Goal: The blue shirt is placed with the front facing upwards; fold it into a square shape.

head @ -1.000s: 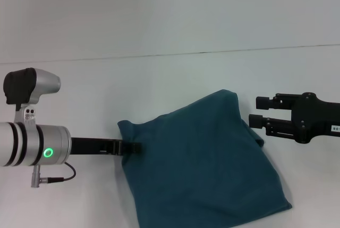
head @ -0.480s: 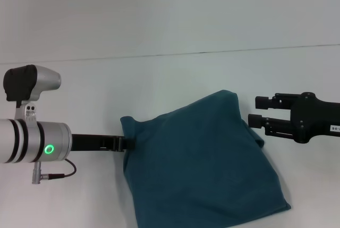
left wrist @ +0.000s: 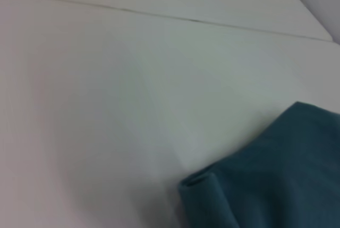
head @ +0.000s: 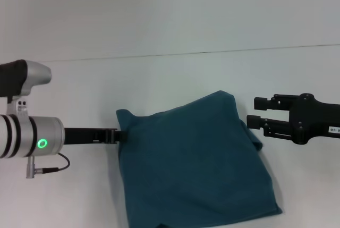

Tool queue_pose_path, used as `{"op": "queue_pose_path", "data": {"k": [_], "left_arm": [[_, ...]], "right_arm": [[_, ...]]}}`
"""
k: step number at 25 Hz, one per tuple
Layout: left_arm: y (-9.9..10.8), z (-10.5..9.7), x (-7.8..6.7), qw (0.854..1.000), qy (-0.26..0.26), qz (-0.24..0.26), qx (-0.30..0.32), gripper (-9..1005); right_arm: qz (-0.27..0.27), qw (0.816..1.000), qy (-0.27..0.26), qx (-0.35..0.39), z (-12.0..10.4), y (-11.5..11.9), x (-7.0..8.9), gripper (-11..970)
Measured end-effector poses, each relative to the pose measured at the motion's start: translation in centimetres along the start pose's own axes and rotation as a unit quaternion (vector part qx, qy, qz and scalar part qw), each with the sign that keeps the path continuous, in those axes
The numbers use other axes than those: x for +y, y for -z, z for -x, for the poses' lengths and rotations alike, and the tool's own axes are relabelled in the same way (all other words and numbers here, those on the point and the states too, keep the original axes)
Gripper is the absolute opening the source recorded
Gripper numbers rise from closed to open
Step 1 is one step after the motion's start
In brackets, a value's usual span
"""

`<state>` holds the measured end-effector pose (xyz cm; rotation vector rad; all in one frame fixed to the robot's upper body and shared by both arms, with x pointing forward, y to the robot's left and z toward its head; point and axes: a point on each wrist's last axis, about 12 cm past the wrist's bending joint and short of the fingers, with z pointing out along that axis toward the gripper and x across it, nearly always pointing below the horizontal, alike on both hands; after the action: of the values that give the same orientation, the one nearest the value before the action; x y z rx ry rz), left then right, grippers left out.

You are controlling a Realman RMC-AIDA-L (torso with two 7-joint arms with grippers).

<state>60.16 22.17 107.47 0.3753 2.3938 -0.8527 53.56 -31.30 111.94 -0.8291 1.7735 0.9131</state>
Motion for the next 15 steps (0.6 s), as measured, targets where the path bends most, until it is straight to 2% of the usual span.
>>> {"op": "queue_pose_path", "data": {"k": [7, 15], "left_arm": [[1.0, 0.7, 0.8, 1.000, 0.002, 0.010, -0.014, 15], [1.3, 1.5, 0.8, 1.000, -0.008, 0.014, -0.014, 14]], "right_arm": [[0.001, 1.000, -0.002, 0.000, -0.1, -0.1, 0.1, 618], [0.003, 1.000, -0.009, 0.000, -0.4, -0.2, 0.1, 625]]}}
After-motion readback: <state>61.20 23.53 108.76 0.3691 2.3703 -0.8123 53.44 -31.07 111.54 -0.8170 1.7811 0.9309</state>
